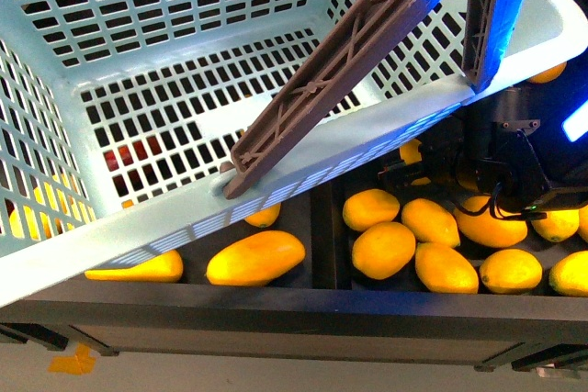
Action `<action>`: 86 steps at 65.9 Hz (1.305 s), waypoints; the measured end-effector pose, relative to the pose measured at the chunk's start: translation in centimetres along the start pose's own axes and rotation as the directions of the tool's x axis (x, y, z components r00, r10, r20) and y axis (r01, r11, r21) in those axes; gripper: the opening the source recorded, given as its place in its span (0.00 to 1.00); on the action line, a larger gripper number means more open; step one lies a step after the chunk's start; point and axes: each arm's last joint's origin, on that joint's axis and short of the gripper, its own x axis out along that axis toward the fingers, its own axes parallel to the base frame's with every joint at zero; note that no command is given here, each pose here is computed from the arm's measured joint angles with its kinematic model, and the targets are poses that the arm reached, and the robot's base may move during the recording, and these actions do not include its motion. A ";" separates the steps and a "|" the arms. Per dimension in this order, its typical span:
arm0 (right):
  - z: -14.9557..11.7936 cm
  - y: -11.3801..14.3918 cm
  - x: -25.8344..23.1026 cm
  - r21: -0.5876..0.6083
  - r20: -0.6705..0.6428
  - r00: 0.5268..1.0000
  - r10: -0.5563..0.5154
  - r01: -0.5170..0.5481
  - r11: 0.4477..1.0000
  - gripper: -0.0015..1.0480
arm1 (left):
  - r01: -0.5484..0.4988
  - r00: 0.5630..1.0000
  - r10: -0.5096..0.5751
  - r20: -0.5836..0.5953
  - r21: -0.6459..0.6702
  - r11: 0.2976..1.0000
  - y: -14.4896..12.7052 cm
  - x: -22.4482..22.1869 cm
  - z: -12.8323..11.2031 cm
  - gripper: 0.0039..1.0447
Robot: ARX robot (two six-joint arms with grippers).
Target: Pick lemon and mango into basket
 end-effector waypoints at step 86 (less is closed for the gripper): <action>18.4 0.1 -29.1 0.288 0.603 0.739 -0.301 0.150 0.946 0.68 | 0.000 1.000 0.000 0.000 0.000 1.000 0.0 0.0 0.0 0.04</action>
